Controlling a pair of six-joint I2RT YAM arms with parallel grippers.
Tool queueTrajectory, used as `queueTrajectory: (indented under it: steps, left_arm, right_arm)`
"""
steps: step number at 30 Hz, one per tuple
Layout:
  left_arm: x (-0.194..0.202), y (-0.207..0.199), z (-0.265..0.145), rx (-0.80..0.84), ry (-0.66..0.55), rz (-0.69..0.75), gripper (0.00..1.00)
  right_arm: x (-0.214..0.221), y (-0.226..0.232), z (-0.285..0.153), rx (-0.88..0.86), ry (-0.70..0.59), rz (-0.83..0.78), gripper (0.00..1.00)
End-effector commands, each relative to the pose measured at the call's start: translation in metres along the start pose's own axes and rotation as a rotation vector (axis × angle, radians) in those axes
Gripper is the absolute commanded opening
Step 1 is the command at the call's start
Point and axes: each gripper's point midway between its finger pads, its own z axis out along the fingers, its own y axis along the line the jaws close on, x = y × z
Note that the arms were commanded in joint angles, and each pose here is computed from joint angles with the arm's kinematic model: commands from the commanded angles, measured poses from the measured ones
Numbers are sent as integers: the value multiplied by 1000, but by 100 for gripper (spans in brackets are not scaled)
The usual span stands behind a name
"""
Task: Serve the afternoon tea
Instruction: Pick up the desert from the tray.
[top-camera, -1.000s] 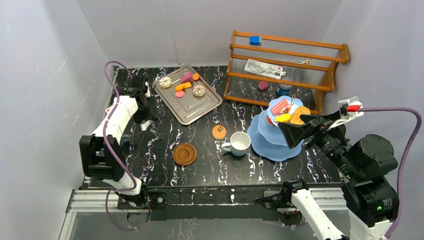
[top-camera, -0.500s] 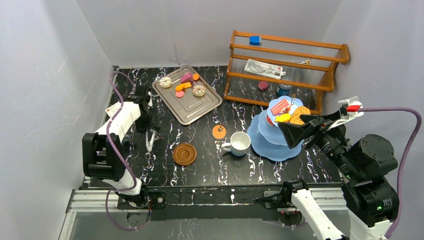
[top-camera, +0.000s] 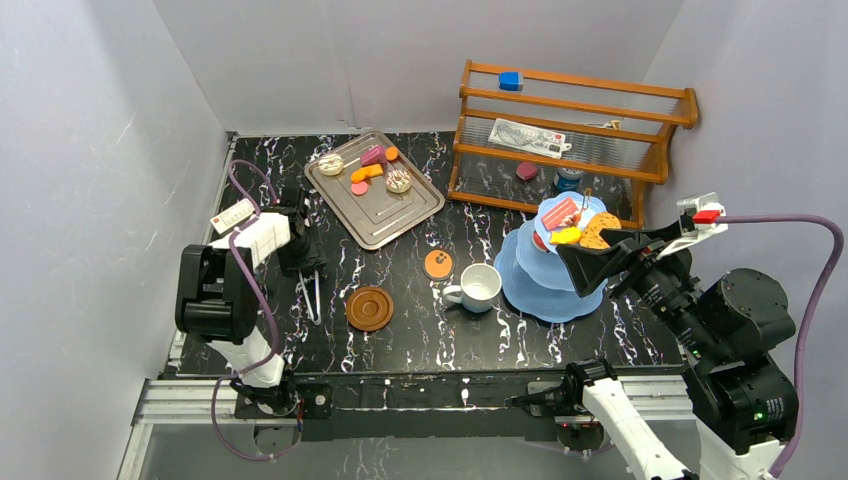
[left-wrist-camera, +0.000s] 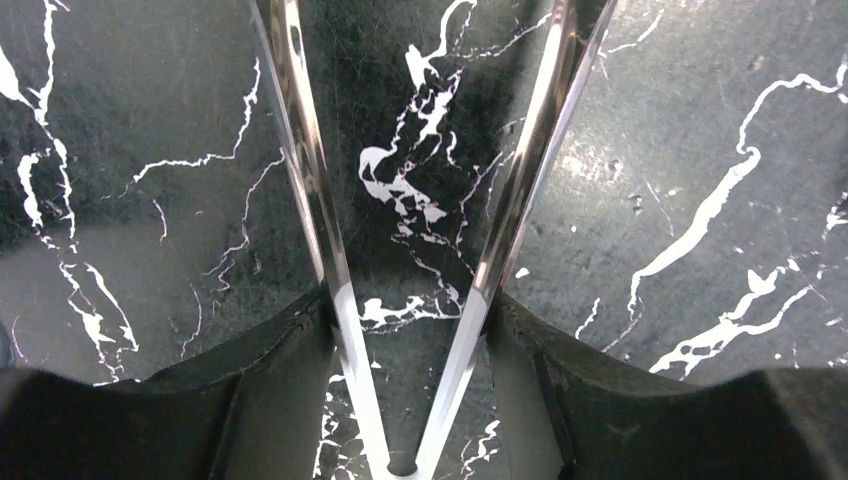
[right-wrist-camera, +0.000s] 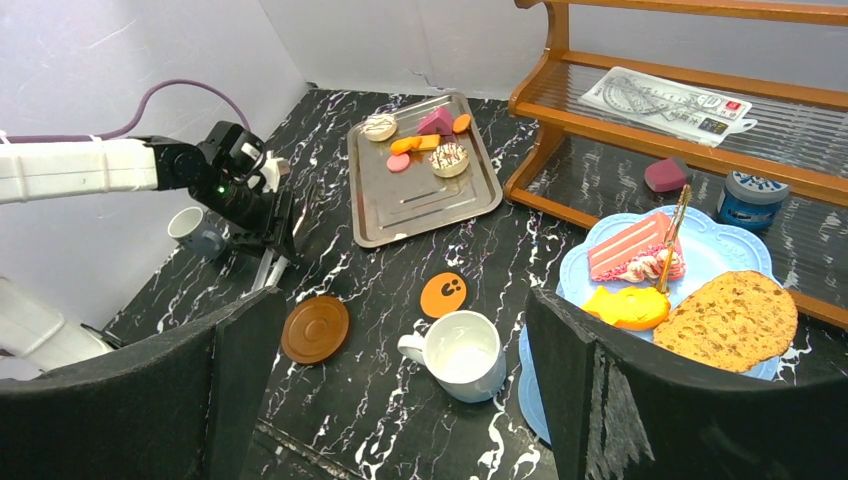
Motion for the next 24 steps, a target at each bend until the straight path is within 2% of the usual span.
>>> queueTrajectory:
  steps: [1,10,18,24]
  left_arm:
    - [-1,1,11,-10,-8,-20,53]
    - [11,-6,10,59,26,51,66]
    - [17,0,0,52,15,67,69]
    - [18,5,0,29,14,67,66]
  right_arm:
    - [-16,1,-4,4,-60,-34,99]
    - [-15,2,-1,-6,-57,-31,99]
    - [-12,3,0,-16,-50,-22,99]
    - [-16,5,-2,-15,-57,-22,99]
